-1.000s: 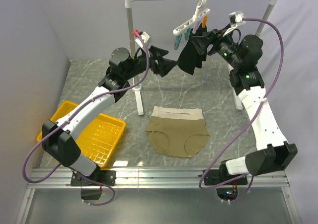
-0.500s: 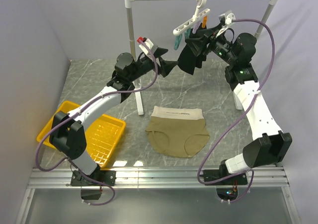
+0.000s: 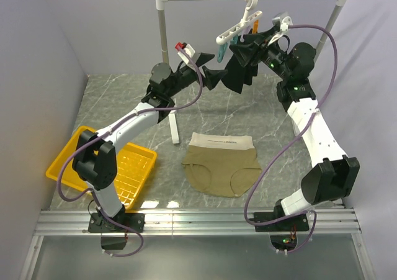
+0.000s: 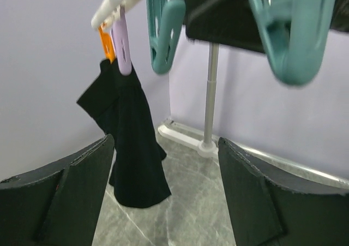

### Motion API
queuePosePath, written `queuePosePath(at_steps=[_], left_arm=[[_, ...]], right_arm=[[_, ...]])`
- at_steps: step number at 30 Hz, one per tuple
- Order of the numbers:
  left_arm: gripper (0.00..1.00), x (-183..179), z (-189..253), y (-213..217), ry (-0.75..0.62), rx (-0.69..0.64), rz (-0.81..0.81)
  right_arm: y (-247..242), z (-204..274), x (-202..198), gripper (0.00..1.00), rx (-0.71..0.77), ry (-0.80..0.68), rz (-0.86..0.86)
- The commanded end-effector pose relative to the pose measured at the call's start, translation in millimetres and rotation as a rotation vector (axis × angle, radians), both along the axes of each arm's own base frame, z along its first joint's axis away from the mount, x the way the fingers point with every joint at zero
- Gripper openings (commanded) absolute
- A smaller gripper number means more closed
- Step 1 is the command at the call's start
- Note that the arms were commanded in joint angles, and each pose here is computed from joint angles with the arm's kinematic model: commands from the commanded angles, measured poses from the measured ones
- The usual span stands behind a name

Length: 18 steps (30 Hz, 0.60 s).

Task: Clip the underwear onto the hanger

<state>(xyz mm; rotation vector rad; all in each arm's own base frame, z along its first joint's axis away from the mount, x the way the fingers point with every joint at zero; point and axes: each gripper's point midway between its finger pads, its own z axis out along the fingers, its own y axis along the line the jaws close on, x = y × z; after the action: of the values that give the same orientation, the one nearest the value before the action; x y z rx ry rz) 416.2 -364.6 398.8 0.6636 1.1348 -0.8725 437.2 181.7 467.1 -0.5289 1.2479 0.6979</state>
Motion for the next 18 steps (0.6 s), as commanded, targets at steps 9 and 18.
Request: queuePosePath(at_steps=[9, 18], left_arm=[[0.83, 6.4, 35.9, -3.0, -0.082, -0.075, -0.001], [0.83, 9.5, 32.6, -4.1, -0.080, -0.069, 0.004]], right_arm=[[2.8, 14.7, 6.4, 0.71, 0.102, -0.035, 0.005], [9.7, 15.6, 10.7, 0.66, 0.145, -0.006, 0.029]])
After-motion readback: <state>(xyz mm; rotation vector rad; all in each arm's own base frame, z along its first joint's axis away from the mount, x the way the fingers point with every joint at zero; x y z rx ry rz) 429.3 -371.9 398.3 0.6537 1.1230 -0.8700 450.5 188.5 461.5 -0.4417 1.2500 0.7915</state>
